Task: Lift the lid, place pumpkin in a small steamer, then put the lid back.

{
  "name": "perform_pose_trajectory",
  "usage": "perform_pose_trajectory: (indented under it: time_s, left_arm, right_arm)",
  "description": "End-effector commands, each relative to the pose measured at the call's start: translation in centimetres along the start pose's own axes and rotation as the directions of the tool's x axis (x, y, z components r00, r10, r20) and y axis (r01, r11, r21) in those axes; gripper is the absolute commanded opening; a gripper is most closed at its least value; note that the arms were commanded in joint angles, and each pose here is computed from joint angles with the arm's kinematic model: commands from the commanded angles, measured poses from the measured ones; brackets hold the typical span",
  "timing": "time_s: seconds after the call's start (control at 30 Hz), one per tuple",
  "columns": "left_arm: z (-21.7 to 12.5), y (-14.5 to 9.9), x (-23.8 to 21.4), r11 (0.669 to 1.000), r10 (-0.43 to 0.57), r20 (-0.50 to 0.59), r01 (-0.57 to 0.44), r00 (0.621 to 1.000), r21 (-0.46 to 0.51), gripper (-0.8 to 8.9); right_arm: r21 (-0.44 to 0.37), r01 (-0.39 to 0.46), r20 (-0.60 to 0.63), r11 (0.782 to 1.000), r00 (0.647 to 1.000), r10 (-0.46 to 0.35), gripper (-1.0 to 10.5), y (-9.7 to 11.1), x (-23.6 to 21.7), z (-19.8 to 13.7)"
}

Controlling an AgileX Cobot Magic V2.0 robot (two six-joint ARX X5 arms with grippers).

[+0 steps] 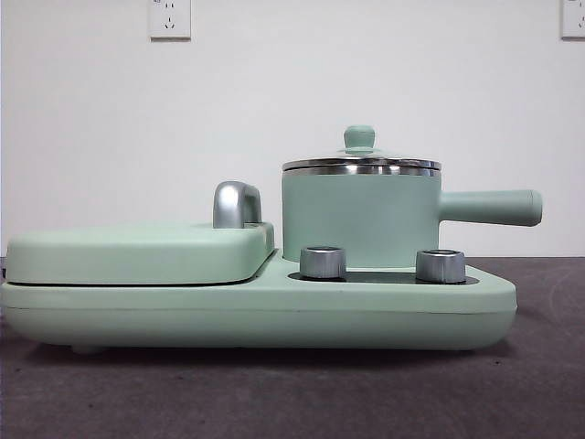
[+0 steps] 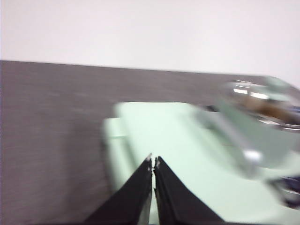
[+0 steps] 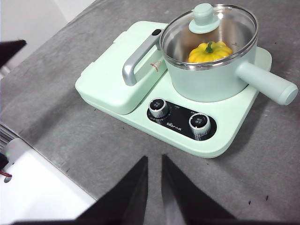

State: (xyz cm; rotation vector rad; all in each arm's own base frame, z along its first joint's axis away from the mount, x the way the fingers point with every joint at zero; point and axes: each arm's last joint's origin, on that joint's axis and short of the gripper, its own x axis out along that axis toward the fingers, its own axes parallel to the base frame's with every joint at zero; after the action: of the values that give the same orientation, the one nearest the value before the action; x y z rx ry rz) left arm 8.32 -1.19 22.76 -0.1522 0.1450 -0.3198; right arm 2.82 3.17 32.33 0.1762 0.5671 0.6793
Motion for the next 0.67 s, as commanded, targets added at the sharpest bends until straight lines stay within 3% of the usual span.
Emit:
perform_pose_trajectory:
  time_s: [0.03,0.33,0.67]
  left_arm:
    - [-2.0,0.6,0.4,0.999,0.045,0.024,-0.045,0.999,0.016,0.09]
    - [-6.2,2.3,1.3,0.949,0.312,-0.013,-0.312,0.95,-0.048,0.09]
    - [-7.3,2.7,1.7,0.937,0.347,-0.006,-0.347,0.938,-0.033,0.09]
  right_arm:
    - [-0.009,-0.011,0.003,1.0,1.0,0.011,0.4,0.1,-0.1,0.1]
    - [-0.009,-0.01,0.004,1.0,1.0,0.01,0.4,0.1,-0.1,0.1]
    - [-0.01,-0.01,0.004,1.0,1.0,0.01,0.4,0.1,-0.1,0.1]
